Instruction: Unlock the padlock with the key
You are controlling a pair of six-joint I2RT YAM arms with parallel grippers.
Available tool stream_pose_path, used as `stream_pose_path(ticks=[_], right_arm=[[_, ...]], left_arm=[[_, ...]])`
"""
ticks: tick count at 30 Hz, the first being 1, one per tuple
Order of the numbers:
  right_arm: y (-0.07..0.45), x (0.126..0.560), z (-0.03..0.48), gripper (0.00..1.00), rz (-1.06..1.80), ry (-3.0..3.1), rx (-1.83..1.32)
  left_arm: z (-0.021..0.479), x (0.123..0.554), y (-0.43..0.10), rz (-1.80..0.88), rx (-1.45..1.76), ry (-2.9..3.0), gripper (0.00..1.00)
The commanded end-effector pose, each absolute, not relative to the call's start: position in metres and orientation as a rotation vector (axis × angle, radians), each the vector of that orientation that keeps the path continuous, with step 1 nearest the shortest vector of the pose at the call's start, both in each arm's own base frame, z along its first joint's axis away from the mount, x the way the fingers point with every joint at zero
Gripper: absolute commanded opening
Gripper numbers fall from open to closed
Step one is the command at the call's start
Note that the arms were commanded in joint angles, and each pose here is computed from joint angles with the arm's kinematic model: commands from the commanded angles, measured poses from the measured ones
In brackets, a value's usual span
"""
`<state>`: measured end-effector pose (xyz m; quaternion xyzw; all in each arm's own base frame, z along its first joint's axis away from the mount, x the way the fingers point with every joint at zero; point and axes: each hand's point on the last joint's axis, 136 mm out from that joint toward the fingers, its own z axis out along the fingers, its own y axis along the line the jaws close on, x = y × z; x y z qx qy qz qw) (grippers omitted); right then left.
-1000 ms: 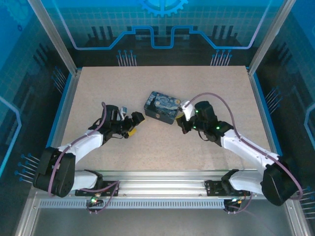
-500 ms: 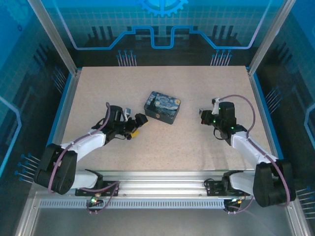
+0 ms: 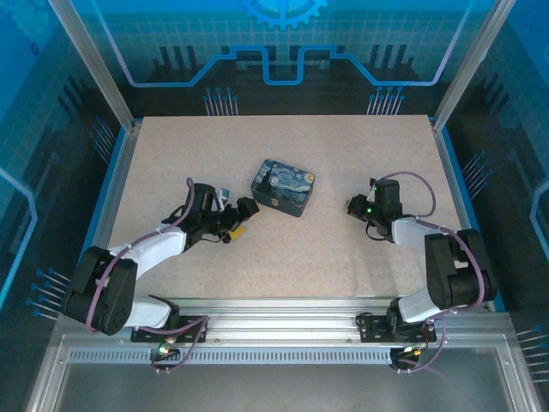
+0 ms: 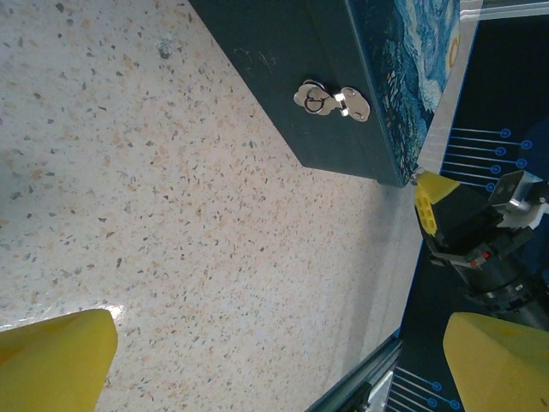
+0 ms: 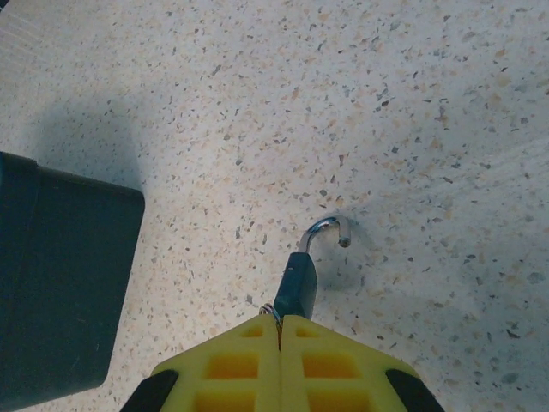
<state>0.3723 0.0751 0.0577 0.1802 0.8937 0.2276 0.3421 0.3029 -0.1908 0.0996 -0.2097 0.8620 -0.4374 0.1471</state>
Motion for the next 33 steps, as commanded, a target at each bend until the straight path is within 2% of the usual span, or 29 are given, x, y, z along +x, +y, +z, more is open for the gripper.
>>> stream_pose_path(ticks=[1, 5, 10, 25, 26, 27, 33], right_arm=[[0.071, 0.382, 0.063, 0.00, 0.617, 2.251, 0.507], [0.069, 0.372, 0.052, 0.02, 0.606, 2.280, 0.533], [0.065, 0.353, 0.045, 0.24, 0.591, 2.298, 0.560], [0.044, 0.315, 0.098, 0.56, 0.458, 2.274, 0.537], [0.043, 0.314, 0.101, 0.62, 0.449, 2.272, 0.528], [0.043, 0.313, 0.106, 0.99, 0.442, 2.266, 0.516], [0.034, 0.309, 0.133, 1.00, 0.367, 2.237, 0.493]], left_arm=[[0.107, 0.308, -0.195, -1.264, -0.589, 2.459, 0.99], [0.104, 0.308, -0.195, -1.265, -0.591, 2.460, 0.99], [0.103, 0.309, -0.195, -1.266, -0.595, 2.462, 0.99], [0.113, 0.312, -0.183, -1.150, -0.562, 2.455, 0.99], [0.115, 0.313, -0.181, -1.127, -0.555, 2.455, 0.99], [0.117, 0.314, -0.178, -1.096, -0.548, 2.455, 0.99], [0.135, 0.322, -0.148, -0.820, -0.484, 2.470, 0.99]])
